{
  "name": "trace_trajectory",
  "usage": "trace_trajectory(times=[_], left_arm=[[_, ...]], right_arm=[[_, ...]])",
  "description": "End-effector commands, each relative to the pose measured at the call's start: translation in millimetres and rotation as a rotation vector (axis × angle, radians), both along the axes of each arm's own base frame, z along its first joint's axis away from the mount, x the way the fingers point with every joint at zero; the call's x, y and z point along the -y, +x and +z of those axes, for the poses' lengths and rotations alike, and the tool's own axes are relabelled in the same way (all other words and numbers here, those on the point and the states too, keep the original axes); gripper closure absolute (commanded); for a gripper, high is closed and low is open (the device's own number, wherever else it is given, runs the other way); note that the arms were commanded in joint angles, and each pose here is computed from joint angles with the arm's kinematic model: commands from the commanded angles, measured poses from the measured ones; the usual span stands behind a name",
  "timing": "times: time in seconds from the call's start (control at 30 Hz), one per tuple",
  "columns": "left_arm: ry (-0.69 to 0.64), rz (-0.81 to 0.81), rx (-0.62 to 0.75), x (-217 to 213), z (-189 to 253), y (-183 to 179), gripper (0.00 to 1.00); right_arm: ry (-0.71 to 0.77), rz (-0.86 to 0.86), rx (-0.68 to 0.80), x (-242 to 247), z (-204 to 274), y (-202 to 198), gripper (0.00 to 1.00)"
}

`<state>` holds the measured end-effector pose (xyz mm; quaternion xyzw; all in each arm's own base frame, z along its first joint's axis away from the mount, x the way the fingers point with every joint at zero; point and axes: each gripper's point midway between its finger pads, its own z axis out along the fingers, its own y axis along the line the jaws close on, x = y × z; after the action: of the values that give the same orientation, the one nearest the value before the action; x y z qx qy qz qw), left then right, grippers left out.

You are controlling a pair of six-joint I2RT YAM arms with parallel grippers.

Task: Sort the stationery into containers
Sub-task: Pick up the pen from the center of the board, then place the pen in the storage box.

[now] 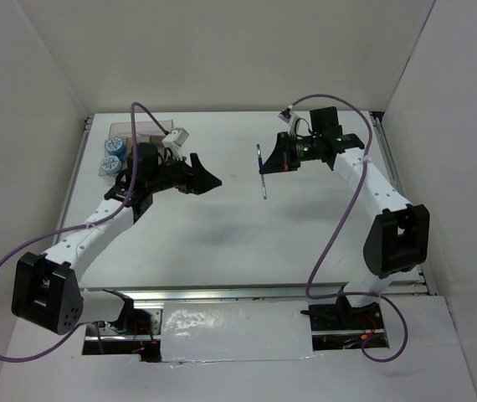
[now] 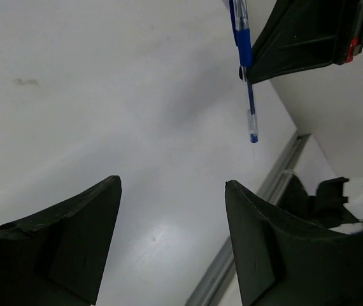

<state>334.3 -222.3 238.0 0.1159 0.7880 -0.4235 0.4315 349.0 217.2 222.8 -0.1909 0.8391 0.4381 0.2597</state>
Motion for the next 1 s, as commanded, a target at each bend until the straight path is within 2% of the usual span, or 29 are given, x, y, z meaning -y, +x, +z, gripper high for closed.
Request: trace_trajectory(times=[0.0,0.17,0.37,0.67,0.83,0.87,0.93,0.97], left_arm=[[-0.108,-0.053,0.005,22,24,-9,0.22],[-0.118,-0.166,0.035,57,33,-24,0.21],[-0.126,-0.244,0.02,83,32,-26,0.21],[-0.126,-0.262,-0.038,99,24,-19,0.31],[-0.128,-0.27,-0.048,102,23,-12,0.47],[-0.133,-0.275,-0.053,103,24,-12,0.54],[-0.14,-0.273,-0.051,103,25,-11,0.61],[-0.14,-0.27,-0.051,102,26,-11,0.69]], right_arm=[[0.209,0.06,-0.013,-24,46,-11,1.0],[0.261,0.103,-0.048,-42,52,-18,1.0],[0.288,0.154,-0.052,-56,54,-23,1.0],[0.301,0.191,-0.056,-67,56,-23,1.0],[0.308,0.192,-0.061,-69,57,-22,1.0],[0.311,0.191,-0.067,-70,57,-22,1.0],[0.313,0.192,-0.067,-70,57,-20,1.0],[0.312,0.191,-0.07,-70,57,-21,1.0]])
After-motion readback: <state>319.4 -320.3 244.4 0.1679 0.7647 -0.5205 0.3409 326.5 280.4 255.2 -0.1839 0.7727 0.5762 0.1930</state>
